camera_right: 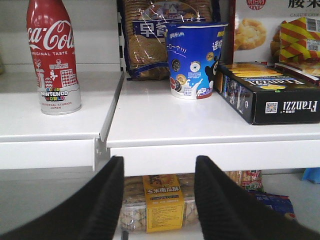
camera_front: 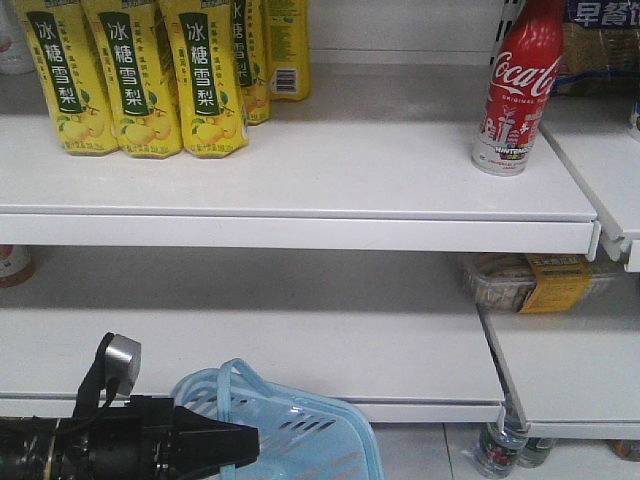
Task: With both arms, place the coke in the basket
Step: 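Move the open right gripper around the red Coca-Cola bottle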
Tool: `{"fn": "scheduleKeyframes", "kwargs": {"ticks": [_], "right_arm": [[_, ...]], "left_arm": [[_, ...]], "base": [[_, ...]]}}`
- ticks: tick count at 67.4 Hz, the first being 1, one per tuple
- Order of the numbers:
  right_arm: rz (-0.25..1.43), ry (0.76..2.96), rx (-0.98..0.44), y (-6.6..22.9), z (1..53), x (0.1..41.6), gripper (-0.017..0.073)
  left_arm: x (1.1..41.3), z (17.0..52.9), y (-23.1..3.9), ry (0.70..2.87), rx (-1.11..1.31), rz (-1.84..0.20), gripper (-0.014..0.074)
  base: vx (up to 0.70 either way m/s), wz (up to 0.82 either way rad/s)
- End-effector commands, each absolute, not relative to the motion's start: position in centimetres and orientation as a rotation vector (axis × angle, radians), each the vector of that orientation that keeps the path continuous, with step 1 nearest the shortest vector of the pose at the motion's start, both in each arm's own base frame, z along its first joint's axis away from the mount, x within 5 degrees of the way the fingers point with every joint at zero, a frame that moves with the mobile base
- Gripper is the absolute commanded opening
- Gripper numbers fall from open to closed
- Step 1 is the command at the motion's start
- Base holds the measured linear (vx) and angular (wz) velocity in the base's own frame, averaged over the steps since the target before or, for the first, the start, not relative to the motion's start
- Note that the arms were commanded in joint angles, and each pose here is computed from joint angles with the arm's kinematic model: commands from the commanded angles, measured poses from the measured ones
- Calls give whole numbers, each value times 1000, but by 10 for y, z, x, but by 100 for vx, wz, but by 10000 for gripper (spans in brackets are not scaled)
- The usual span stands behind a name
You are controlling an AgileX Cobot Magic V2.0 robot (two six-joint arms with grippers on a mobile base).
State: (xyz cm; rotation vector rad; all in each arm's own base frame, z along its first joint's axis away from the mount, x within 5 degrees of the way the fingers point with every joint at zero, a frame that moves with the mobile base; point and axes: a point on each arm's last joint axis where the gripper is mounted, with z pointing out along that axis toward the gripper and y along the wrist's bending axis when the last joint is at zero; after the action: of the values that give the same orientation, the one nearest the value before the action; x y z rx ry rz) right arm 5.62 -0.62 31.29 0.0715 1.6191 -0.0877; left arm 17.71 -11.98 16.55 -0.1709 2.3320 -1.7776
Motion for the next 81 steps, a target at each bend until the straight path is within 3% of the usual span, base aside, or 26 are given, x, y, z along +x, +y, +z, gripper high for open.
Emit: {"fn": "scheduleKeyframes", "kwargs": {"ticks": [1,12,27,60,81], "right_arm": [[-99,1532,60,-6,329,56,407],[-85,1533,68,-6,329,56,437],[85,1530,140,-1,341,63,437],[159,1525,-112,13,421,122,437],[186,1464,-277,21,444,158,437]], "left_arm": [[175,195,-124,2078,-82,-2042,-6],[175,195,-124,2078,-82,-2042,-6],[175,195,-124,2078,-82,-2042,-6],[175,195,-124,2078,-82,-2042,-6],[175,195,-124,2078,-82,-2042,-6]], "base": [[0,0],[0,0],[0,0],[0,0],[0,0]]}}
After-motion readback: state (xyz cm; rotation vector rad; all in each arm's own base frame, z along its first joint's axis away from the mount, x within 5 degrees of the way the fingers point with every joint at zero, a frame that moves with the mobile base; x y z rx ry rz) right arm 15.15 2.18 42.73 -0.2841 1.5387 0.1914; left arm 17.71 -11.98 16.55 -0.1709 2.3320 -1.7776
